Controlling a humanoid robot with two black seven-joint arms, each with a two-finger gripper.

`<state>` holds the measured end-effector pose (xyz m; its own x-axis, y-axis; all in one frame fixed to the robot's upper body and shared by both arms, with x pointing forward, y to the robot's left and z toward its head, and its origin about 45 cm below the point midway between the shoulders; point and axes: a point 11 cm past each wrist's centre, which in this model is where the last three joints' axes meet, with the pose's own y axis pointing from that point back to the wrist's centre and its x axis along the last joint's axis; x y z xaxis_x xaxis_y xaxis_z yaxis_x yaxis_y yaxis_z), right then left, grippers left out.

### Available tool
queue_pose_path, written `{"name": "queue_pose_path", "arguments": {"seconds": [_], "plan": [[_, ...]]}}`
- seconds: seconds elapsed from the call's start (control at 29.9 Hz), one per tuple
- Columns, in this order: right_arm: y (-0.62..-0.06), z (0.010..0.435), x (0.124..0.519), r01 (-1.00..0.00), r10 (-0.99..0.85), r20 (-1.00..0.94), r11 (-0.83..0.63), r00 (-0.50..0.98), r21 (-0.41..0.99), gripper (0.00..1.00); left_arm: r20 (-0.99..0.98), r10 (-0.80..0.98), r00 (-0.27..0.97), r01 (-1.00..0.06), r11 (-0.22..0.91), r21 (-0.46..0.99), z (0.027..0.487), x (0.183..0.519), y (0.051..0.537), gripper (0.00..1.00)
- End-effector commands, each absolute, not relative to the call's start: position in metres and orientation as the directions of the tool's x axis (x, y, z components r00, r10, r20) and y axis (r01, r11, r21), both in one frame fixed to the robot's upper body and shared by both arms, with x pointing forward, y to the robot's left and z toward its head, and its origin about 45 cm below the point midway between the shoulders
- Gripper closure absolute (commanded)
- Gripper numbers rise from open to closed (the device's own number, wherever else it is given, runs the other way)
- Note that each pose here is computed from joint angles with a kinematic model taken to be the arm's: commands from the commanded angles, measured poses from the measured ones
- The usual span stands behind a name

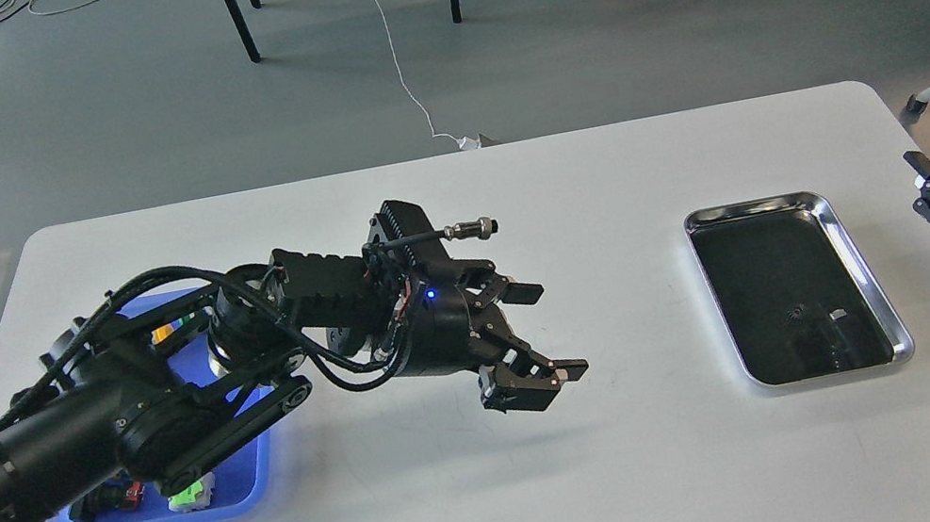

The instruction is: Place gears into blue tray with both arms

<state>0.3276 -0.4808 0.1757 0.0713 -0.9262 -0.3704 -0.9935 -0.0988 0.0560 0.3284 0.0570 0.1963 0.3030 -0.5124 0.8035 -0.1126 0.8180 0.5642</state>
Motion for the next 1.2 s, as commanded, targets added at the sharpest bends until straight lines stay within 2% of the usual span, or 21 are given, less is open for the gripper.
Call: {"name": "queue_pose_path", "arguments": {"seconds": [0.0, 0.5, 0.8, 1.0, 1.17], "plan": [[-0.482, 0.177, 0.328, -0.994, -0.927, -0.367, -0.098, 0.071, 0.056, 0.02, 0.775, -0.558, 0.296, -0.106, 0.787, 0.607, 0.176, 0.332, 0.052, 0.03], [-0.485, 0.184, 0.331, -0.996, -0.926, -0.371, -0.085, 0.067, 0.031, 0.02, 0.718, -0.590, 0.369, -0.153, 0.724, 0.673, 0.138, 0.342, 0.084, 0.09], [-0.486, 0.184, 0.330, -0.996, -0.927, -0.370, -0.084, 0.066, 0.032, 0.02, 0.693, -0.589, 0.416, -0.154, 0.705, 0.692, 0.122, 0.338, 0.098, 0.20], [-0.485, 0.184, 0.330, -0.996, -0.926, -0.371, -0.085, 0.067, 0.031, 0.02, 0.686, -0.590, 0.427, -0.159, 0.697, 0.699, 0.118, 0.339, 0.101, 0.33], [-0.485, 0.184, 0.330, -0.996, -0.926, -0.371, -0.085, 0.067, 0.031, 0.02, 0.679, -0.589, 0.438, -0.157, 0.693, 0.703, 0.114, 0.336, 0.105, 0.33]]}}
